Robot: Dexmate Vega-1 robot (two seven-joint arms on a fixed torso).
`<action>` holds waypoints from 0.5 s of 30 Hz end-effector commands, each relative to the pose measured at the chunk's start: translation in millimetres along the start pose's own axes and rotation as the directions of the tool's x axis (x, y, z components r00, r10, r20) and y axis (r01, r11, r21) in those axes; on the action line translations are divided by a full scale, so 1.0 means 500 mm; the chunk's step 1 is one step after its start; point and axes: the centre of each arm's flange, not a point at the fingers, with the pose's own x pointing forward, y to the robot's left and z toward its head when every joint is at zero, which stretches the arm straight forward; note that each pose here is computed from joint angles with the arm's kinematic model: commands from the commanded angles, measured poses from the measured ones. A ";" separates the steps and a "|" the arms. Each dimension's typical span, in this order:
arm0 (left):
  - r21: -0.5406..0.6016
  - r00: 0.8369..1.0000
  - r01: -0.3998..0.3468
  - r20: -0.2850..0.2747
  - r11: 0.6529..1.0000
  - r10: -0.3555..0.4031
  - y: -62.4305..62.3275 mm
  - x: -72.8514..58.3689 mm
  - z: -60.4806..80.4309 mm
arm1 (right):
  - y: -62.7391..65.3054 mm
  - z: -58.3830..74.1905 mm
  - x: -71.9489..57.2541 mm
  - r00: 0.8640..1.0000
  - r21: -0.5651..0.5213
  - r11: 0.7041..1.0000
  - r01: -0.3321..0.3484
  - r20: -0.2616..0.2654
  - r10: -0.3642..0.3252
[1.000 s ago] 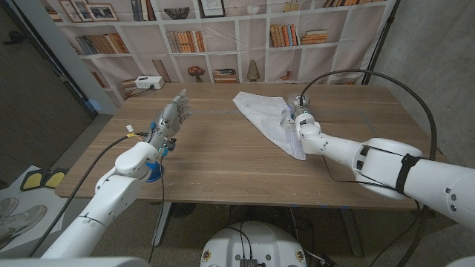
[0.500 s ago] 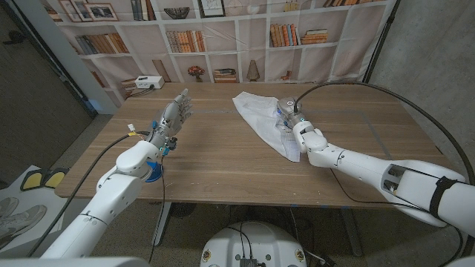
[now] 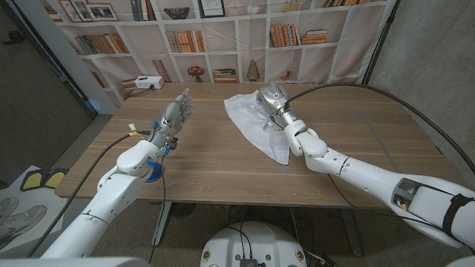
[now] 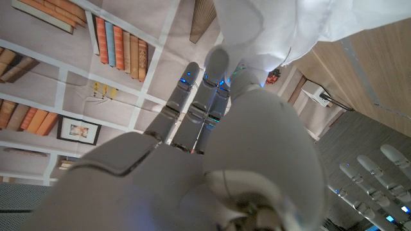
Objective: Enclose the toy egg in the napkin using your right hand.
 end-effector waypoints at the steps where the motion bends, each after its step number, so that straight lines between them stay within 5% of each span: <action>1: 0.000 1.000 -0.010 0.006 1.000 0.010 -0.002 -0.015 0.003 | -0.026 0.054 -0.019 0.991 -0.004 1.000 0.024 0.134 -0.023; 8: 0.000 1.000 -0.017 0.008 1.000 0.017 -0.005 -0.024 0.004 | 0.003 0.095 -0.031 0.969 -0.023 0.997 -0.071 0.234 0.074; 15: -0.002 1.000 -0.021 0.005 1.000 0.021 -0.006 -0.027 0.003 | 0.020 0.117 -0.037 0.951 -0.041 0.991 -0.130 0.277 0.136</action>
